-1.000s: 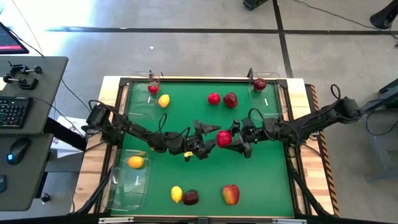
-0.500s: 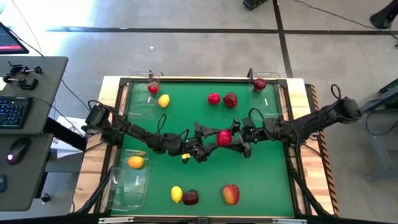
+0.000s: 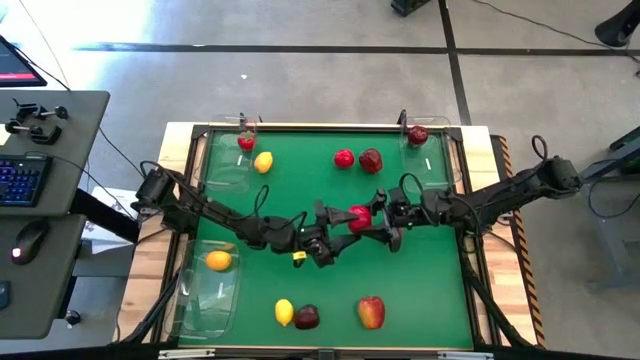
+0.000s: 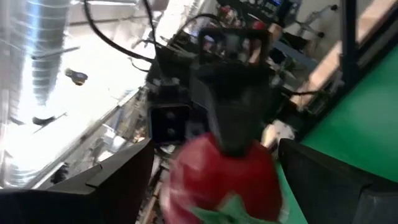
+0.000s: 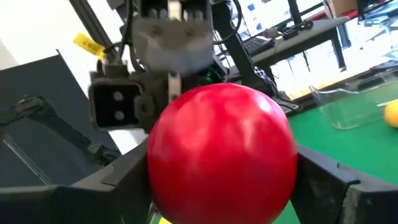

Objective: Sort produce into baskets
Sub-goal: Put the tomato into the top left bin

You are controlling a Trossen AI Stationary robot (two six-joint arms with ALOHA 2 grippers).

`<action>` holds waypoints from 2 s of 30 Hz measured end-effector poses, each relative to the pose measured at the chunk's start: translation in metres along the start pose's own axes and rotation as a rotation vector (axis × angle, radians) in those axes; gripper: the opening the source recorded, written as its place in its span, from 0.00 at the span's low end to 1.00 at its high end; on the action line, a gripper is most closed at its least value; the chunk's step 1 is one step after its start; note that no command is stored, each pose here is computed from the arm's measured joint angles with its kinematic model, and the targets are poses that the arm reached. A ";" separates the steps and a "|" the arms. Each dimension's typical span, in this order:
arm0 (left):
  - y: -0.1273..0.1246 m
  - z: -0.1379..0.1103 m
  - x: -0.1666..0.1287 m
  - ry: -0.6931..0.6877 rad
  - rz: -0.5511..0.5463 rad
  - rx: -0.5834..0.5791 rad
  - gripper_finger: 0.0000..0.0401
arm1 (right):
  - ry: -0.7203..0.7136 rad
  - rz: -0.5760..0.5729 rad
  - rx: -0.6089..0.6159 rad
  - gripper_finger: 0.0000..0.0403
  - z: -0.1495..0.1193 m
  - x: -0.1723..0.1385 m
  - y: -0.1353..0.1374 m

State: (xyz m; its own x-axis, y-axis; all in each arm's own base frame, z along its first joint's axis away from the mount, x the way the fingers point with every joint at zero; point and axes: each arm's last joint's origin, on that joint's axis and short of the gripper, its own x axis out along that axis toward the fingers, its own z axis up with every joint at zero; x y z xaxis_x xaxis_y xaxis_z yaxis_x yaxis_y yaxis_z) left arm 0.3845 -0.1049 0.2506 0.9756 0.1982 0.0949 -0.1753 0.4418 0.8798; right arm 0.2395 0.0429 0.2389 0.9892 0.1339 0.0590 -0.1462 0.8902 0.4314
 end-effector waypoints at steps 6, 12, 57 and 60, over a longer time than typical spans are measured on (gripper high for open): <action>-0.001 -0.003 0.001 0.017 -0.013 0.003 0.83 | -0.004 0.008 0.003 0.70 0.001 0.000 0.000; -0.001 -0.004 0.002 0.019 -0.013 0.005 0.83 | -0.003 0.027 0.011 0.70 0.001 0.000 0.001; 0.000 -0.014 0.005 0.084 0.001 0.012 0.72 | -0.021 -0.023 0.071 0.86 0.003 -0.002 0.000; 0.000 -0.015 0.005 0.103 0.000 -0.007 0.70 | 0.001 -0.035 0.041 0.86 0.004 -0.005 0.001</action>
State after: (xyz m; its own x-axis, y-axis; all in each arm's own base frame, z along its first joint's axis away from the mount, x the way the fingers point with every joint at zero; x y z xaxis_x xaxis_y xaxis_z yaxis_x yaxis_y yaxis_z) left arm 0.3877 -0.0911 0.2441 0.9569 0.2867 0.0467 -0.1770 0.4480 0.8763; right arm 0.2343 0.0410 0.2422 0.9937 0.1038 0.0422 -0.1114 0.8756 0.4700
